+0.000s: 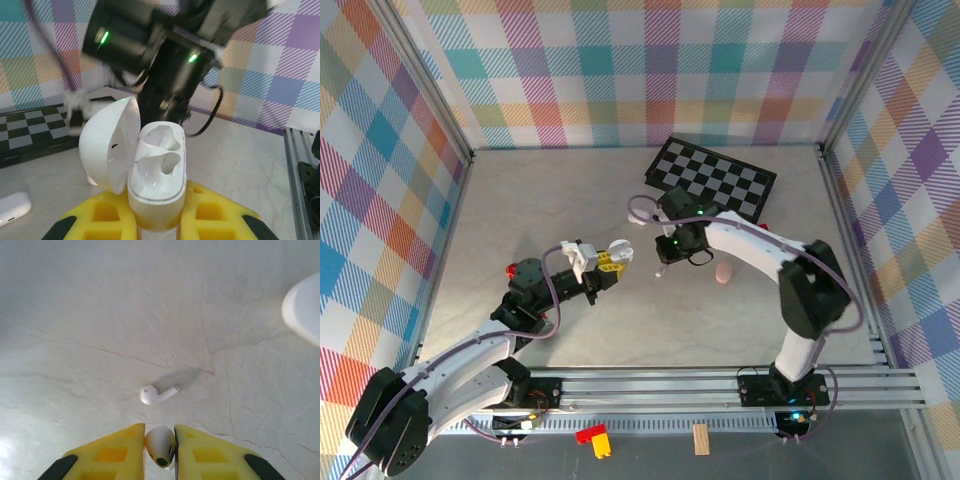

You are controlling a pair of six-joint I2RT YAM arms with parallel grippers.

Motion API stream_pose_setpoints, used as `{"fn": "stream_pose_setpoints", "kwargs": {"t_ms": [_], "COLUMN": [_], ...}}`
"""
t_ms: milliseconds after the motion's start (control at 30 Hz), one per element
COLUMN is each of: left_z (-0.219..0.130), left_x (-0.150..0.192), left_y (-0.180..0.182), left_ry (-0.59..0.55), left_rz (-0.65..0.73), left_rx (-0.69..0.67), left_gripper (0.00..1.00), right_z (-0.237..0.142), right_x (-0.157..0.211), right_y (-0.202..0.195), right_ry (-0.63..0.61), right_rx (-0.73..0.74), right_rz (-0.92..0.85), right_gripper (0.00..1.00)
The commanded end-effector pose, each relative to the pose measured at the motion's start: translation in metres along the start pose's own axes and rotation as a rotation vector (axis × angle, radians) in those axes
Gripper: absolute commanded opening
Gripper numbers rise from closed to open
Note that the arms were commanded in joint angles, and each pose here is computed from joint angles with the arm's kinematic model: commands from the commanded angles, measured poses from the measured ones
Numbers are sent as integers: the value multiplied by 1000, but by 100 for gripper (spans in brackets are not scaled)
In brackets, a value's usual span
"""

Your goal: Insert the wireless bluetooth earbuds into the charging case

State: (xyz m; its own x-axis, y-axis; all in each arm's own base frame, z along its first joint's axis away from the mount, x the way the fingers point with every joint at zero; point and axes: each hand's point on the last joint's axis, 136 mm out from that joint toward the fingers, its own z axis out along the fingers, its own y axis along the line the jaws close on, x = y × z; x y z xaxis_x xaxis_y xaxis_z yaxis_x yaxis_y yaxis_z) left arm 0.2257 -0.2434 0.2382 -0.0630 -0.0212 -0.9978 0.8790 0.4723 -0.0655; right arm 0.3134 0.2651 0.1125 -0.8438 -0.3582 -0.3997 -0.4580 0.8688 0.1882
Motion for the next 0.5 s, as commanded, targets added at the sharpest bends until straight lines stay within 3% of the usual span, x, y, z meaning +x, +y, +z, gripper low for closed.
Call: {"fn": "stream_pose_setpoints", "kwargs": {"t_ms": [0, 167, 467], "left_z": [5, 16, 39], "left_x": [-26, -33, -30], "left_y": [4, 8, 11], "left_ry": [-69, -79, -17], "left_rz": [50, 57, 57], "left_rx": [-4, 7, 52], "left_gripper": [0, 0, 0], "right_z": [-38, -96, -168], "right_x": [-35, -47, -48], "right_y": [22, 42, 65], "right_ry": [-232, -436, -630], "right_rx": [-127, -263, -437], "right_rz": [13, -4, -34], "right_gripper": [20, 19, 18]}}
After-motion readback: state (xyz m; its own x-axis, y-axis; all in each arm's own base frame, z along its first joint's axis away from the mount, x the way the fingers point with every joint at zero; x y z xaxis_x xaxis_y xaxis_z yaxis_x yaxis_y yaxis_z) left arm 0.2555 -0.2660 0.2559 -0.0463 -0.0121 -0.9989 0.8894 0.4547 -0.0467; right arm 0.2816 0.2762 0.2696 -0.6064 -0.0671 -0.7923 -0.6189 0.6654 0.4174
